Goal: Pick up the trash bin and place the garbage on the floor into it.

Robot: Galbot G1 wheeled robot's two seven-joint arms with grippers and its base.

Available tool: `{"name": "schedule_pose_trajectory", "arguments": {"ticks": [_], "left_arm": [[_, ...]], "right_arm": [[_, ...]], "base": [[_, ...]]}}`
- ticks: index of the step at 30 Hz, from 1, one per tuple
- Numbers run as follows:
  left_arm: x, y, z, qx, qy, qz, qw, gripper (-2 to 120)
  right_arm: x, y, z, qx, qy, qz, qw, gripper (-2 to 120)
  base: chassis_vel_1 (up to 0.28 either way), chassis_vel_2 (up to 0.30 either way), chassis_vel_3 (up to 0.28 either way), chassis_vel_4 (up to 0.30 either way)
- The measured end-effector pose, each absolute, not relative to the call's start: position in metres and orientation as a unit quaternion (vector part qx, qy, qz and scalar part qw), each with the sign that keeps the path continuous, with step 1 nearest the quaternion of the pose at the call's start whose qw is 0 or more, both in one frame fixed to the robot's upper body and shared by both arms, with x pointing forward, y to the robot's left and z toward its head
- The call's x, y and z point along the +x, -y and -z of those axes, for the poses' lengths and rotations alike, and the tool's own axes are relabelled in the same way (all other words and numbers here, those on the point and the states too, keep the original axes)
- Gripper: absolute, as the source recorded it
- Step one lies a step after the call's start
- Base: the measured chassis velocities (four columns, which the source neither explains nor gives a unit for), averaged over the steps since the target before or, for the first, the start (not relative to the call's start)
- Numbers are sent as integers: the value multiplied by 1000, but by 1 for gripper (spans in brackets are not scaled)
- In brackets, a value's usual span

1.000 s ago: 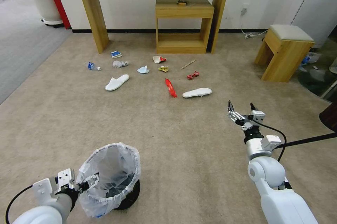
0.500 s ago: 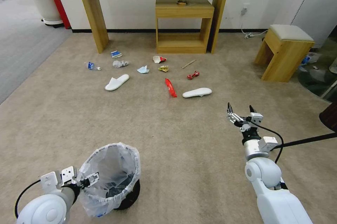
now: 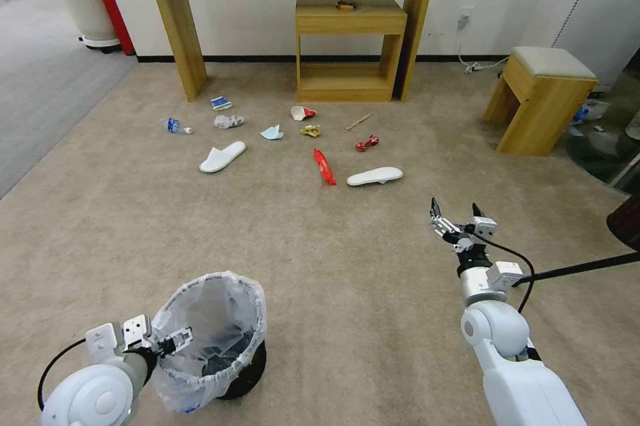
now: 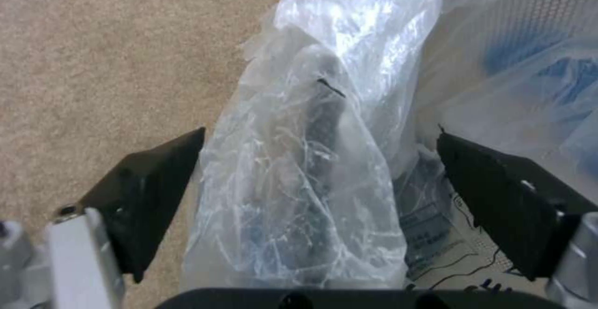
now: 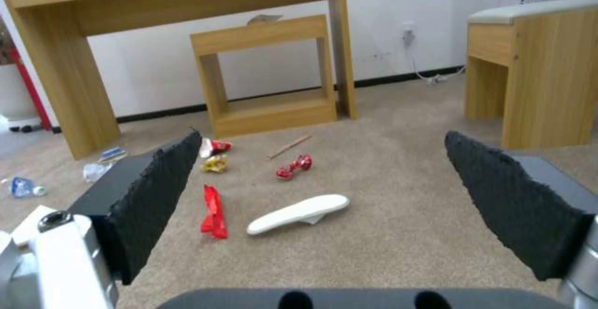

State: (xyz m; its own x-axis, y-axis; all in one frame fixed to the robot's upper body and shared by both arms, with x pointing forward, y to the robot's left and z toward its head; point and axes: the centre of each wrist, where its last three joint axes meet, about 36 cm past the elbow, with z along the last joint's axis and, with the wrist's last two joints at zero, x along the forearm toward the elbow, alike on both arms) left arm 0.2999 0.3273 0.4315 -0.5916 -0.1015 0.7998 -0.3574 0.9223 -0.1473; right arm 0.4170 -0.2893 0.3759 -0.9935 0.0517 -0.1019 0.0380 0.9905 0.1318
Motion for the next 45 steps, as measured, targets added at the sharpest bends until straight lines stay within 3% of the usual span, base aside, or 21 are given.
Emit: {"name": "schedule_pose_trajectory", "arguments": {"ticks": [4, 8, 10, 16, 19, 21, 23, 27, 30, 38, 45], "left_arm": [[300, -326, -431, 132, 878, -150, 435, 89], [300, -326, -431, 132, 878, -151, 435, 78], [300, -325, -431, 132, 878, -153, 435, 67], [297, -324, -431, 132, 876, -156, 437, 53], [295, -323, -431, 132, 875, -158, 438, 34], [295, -323, -430, 132, 875, -158, 438, 33], [293, -322, -430, 132, 874, -159, 440, 19], [292, -322, -429, 131, 874, -161, 440, 7], [291, -321, -429, 128, 874, -162, 440, 1], [292, -324, -437, 125, 879, -165, 430, 0], [290, -326, -465, 120, 897, -172, 389, 0]], "right_arm": [[417, 289, -376, 23, -996, -64, 52, 100], [417, 288, -375, 22, -996, -64, 51, 100], [418, 286, -374, 21, -996, -64, 51, 100], [418, 286, -375, 20, -996, -64, 52, 100], [418, 286, -375, 20, -996, -63, 52, 100], [418, 286, -375, 19, -996, -63, 52, 100], [415, 286, -373, 19, -997, -63, 50, 100], [413, 287, -372, 19, -997, -62, 49, 100], [413, 288, -374, 18, -997, -61, 51, 100], [413, 286, -378, 19, -997, -64, 47, 100], [413, 285, -385, 27, -997, -66, 41, 100]], "base": [[0, 0, 0, 0], [0, 0, 0, 0], [0, 0, 0, 0], [0, 0, 0, 0], [0, 0, 0, 0], [0, 0, 0, 0], [0, 0, 0, 0], [0, 0, 0, 0], [0, 0, 0, 0], [0, 0, 0, 0], [0, 0, 0, 0]]}}
